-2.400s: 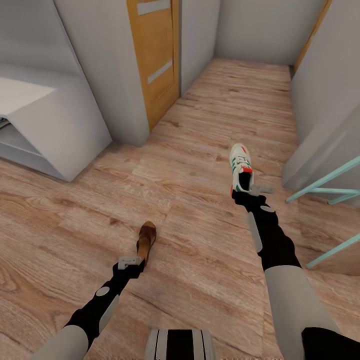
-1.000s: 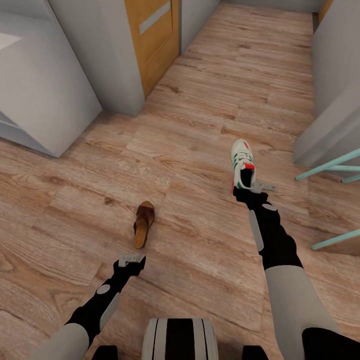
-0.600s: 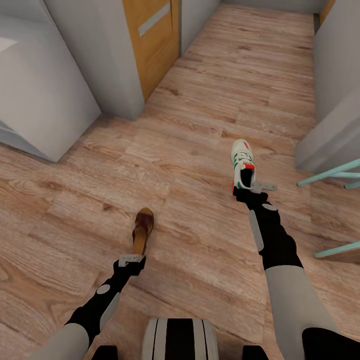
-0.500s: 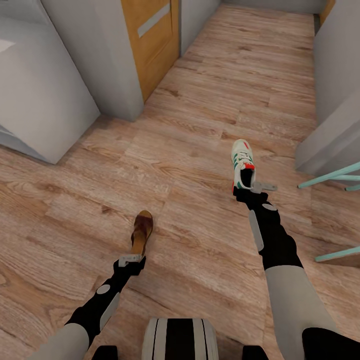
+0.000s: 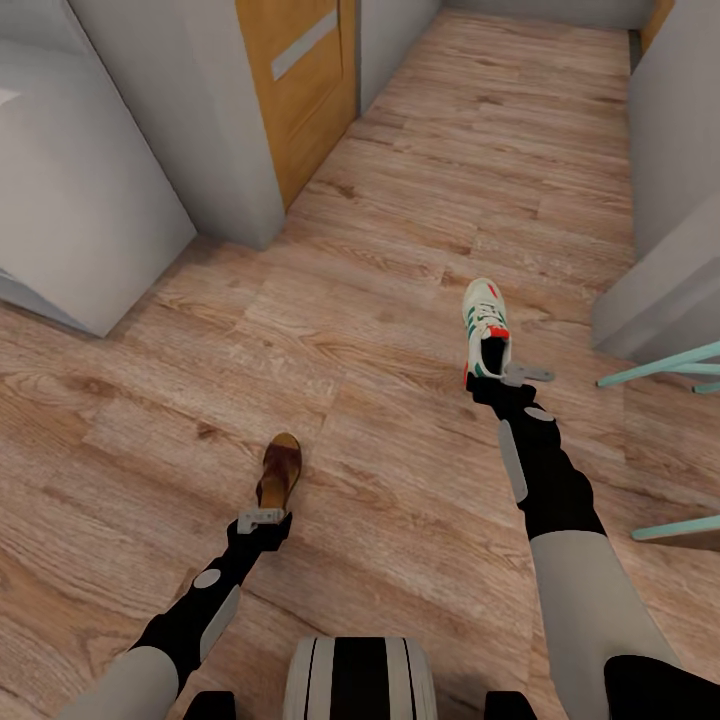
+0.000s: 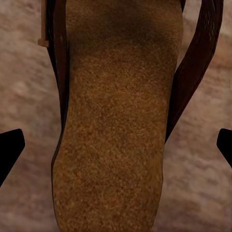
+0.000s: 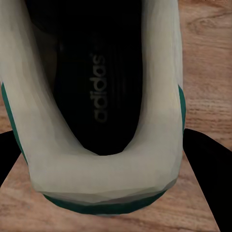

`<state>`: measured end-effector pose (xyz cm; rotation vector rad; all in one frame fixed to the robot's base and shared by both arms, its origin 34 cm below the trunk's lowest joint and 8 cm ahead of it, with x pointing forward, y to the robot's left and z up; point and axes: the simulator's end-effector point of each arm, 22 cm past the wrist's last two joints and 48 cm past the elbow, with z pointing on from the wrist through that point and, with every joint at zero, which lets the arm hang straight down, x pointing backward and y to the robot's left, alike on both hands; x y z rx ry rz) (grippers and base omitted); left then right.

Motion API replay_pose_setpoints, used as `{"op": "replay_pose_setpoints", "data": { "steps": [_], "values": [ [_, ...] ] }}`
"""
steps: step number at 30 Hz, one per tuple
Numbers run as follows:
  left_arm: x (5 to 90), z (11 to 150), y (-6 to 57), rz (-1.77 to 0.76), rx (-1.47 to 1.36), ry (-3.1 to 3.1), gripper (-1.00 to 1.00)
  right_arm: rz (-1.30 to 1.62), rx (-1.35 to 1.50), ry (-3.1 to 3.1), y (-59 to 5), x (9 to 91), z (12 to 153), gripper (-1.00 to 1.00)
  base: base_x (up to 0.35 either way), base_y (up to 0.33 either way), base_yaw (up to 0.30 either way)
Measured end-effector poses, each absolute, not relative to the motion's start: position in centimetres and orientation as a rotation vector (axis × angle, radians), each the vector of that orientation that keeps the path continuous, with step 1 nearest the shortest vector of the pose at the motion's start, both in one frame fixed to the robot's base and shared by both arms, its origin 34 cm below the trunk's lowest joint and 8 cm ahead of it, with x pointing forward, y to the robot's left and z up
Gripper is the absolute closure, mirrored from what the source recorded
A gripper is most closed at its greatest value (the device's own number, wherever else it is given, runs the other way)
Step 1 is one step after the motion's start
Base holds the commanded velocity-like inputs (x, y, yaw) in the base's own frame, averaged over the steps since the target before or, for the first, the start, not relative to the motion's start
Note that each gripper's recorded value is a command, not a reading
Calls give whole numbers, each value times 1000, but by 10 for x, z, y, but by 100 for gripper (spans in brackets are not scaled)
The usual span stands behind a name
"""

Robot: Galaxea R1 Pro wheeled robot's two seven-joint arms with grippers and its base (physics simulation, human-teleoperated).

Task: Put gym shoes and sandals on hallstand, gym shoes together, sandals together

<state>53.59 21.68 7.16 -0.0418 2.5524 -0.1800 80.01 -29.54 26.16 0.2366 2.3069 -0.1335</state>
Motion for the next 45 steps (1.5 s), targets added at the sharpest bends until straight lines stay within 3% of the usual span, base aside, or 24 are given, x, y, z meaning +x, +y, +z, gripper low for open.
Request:
{"op": "replay_pose_setpoints", "data": {
  "steps": [45],
  "values": [
    [508, 43, 225, -167, -47, 2615, -100, -142, 236, 2367, -296, 784, 218, 100, 0, 0, 0]
  ]
}}
